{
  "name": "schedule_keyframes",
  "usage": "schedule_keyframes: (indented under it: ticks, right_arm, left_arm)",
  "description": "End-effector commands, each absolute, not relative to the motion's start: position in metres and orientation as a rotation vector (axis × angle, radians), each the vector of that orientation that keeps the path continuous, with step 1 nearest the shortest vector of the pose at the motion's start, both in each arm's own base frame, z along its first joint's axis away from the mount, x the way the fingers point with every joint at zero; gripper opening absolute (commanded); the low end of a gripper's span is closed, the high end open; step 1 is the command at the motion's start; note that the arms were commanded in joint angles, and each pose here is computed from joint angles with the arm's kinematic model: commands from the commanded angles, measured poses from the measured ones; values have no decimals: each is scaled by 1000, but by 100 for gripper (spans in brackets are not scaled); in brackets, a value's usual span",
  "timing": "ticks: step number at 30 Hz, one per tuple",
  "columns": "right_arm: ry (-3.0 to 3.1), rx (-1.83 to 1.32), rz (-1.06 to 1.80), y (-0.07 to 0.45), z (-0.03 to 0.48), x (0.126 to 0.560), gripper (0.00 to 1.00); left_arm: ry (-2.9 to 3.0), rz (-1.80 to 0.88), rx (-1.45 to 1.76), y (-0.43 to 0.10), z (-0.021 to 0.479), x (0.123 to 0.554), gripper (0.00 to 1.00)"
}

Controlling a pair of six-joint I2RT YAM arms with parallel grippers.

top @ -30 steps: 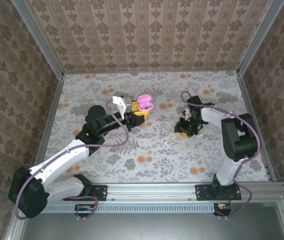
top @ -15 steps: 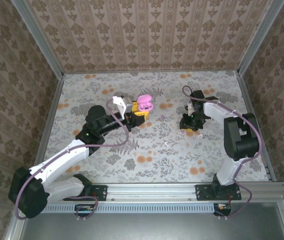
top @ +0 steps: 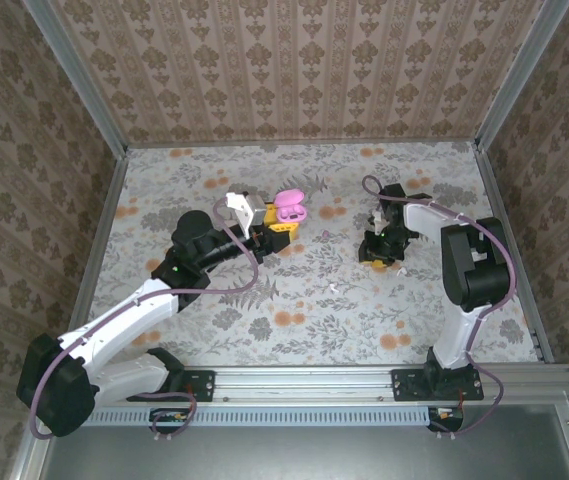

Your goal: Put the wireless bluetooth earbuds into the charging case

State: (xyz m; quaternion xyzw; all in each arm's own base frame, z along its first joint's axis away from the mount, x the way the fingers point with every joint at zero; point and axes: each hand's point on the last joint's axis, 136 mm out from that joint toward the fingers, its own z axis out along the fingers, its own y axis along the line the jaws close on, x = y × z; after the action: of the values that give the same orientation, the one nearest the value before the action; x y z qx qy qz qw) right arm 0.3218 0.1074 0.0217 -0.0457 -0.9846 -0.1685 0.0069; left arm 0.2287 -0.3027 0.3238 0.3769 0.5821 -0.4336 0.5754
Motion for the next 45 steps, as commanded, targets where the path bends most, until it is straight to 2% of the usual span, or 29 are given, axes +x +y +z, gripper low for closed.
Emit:
schedule_keyframes:
  ticks: [1,25,36,45]
  right_arm:
    - [-3053,-147,-561,113,23,322,31]
    - [-3088,-182,-480,117,15,339,30]
    - [-3099,-158,-432,114,17,347,34]
    - [-3058,-110,-454,121,13,339,31]
  left_arm:
    - [1303,-1007,889,-304,343,225,39]
    - [1312,-988,887,-300,340,225,39]
    - [1314,-987,884,-300,339,225,39]
    - [1318,-982,887,-300,338,226,39]
